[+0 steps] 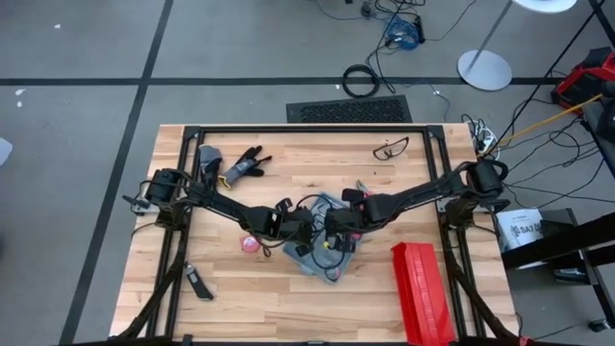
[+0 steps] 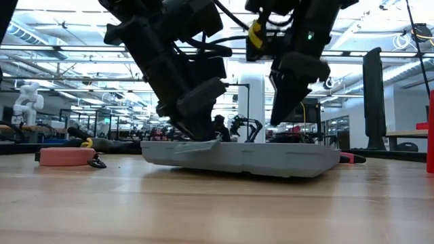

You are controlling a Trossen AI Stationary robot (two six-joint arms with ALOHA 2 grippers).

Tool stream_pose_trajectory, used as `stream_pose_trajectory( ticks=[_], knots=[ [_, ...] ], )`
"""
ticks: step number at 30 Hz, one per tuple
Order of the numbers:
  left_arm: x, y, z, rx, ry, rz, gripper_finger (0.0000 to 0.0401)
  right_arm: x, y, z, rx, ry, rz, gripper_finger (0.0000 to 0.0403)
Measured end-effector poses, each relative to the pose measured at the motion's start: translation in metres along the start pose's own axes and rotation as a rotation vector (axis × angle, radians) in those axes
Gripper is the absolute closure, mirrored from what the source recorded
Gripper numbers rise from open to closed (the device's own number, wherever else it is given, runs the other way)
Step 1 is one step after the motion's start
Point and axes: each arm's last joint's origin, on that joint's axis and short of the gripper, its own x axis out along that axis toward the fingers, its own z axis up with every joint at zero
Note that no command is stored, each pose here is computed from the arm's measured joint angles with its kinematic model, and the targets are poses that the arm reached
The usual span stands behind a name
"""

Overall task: Prefit tool cases
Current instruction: Remove the red hammer from the gray prefit tools case

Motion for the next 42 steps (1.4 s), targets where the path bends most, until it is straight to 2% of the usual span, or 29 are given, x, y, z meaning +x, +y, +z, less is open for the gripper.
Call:
stream_pose_trajectory(
  ticks=[3, 8, 14, 17, 21, 28, 42],
  knots=[
    [-0.001, -0.001, -0.001, 0.052, 0.003, 0.000, 0.0264, 0.013, -0.007, -0.002, 0.017, 0.022, 0.022, 0.0401],
    [-0.001, -0.001, -0.001, 0.059, 0.003, -0.001, 0.0264, 0.044, -0.012, -0.009, 0.034, 0.024, 0.071, 0.0401],
    [0.000, 0.000, -0.003, 0.053, 0.020, 0.005, 0.0264, 0.070, -0.013, -0.009, 0.068, 0.051, 0.216, 0.0402],
    [-0.001, -0.001, -0.004, 0.055, 0.021, 0.006, 0.0264, 0.072, -0.016, -0.006, 0.083, 0.042, 0.304, 0.0402],
    [-0.001, -0.001, -0.004, 0.058, 0.026, 0.002, 0.0264, 0.076, -0.029, -0.002, 0.138, 0.042, 0.479, 0.0402],
    [0.000, -0.002, -0.010, 0.031, 0.005, 0.024, 0.0264, 0.081, -0.044, 0.001, 0.187, 0.026, 0.583, 0.0403],
    [0.003, -0.001, -0.019, -0.015, -0.039, 0.037, 0.0264, 0.081, -0.043, 0.006, 0.188, -0.013, 0.661, 0.0403]
  ],
)
